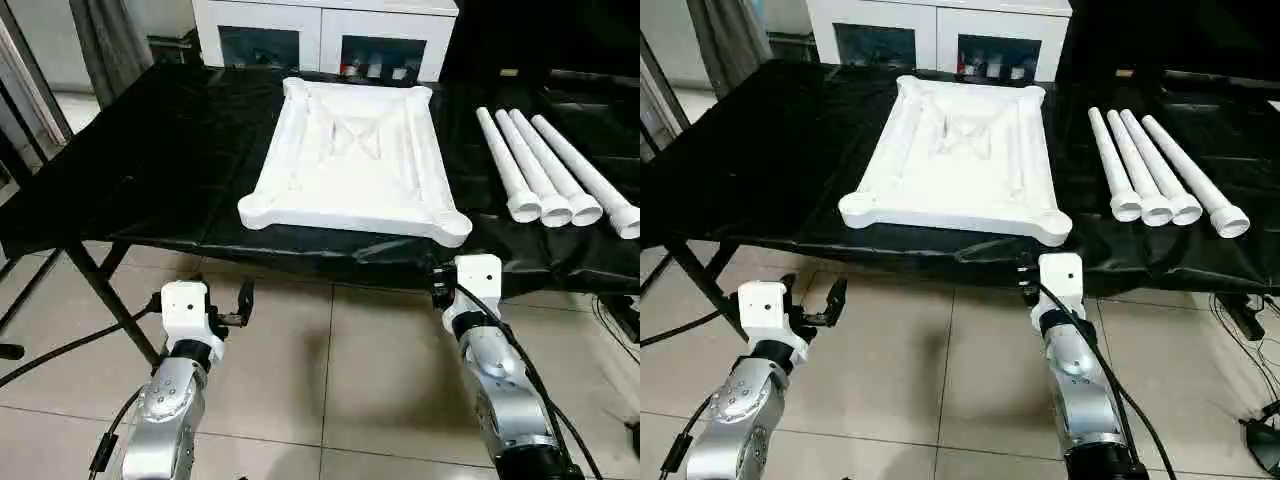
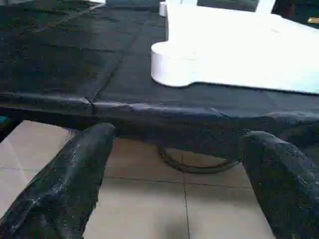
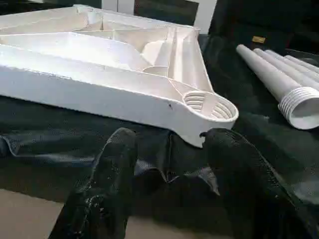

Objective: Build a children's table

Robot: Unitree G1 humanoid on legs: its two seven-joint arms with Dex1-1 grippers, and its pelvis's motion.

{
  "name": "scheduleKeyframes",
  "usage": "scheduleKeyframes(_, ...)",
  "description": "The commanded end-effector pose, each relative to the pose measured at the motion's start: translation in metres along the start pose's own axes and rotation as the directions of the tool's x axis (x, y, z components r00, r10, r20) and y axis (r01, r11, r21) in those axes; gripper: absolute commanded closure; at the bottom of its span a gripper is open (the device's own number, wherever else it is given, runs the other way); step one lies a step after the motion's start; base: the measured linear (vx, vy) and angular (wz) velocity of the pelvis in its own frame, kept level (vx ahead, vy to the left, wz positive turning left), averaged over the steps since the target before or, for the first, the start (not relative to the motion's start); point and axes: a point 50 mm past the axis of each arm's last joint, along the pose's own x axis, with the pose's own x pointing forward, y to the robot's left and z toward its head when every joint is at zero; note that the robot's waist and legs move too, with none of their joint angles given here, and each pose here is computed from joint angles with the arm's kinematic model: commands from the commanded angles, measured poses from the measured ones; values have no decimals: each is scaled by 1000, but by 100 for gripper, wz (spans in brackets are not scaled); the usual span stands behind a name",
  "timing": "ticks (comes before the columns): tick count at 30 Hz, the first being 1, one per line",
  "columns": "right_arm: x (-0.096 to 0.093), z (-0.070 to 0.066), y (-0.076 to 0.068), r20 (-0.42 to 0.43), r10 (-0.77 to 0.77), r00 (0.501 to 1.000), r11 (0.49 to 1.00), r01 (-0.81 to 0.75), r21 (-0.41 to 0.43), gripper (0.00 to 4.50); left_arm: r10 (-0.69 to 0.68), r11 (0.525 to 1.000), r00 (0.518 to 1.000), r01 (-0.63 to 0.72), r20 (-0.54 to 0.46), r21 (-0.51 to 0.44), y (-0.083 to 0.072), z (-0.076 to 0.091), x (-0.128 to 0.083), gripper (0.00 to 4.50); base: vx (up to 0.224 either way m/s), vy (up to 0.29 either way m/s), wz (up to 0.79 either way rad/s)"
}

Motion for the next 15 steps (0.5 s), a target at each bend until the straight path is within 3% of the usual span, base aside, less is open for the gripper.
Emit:
scheduleKeyframes(1, 0, -2, 0, -14, -2, 1000, 1000, 2, 10, 211, -8, 1000, 1000, 8, 9, 2, -1, 2, 1, 2, 0, 0, 0)
scheduleKeyframes(3, 16, 64, 9, 40, -2, 999, 992, -3, 130, 211, 174, 977, 982, -181, 70, 109, 6, 70, 24, 2, 0, 0, 0)
scheduleKeyframes(6, 20, 65, 17, 83, 63, 995, 990, -73, 122, 211, 90, 994, 987, -97, 130, 50, 5, 90, 31, 2, -18, -9, -1)
scheduleKeyframes(15, 18, 67, 17, 50, 63, 997, 990, -68, 122, 211, 40, 999, 996, -41, 75, 18, -1, 90, 31, 2, 0, 0, 0)
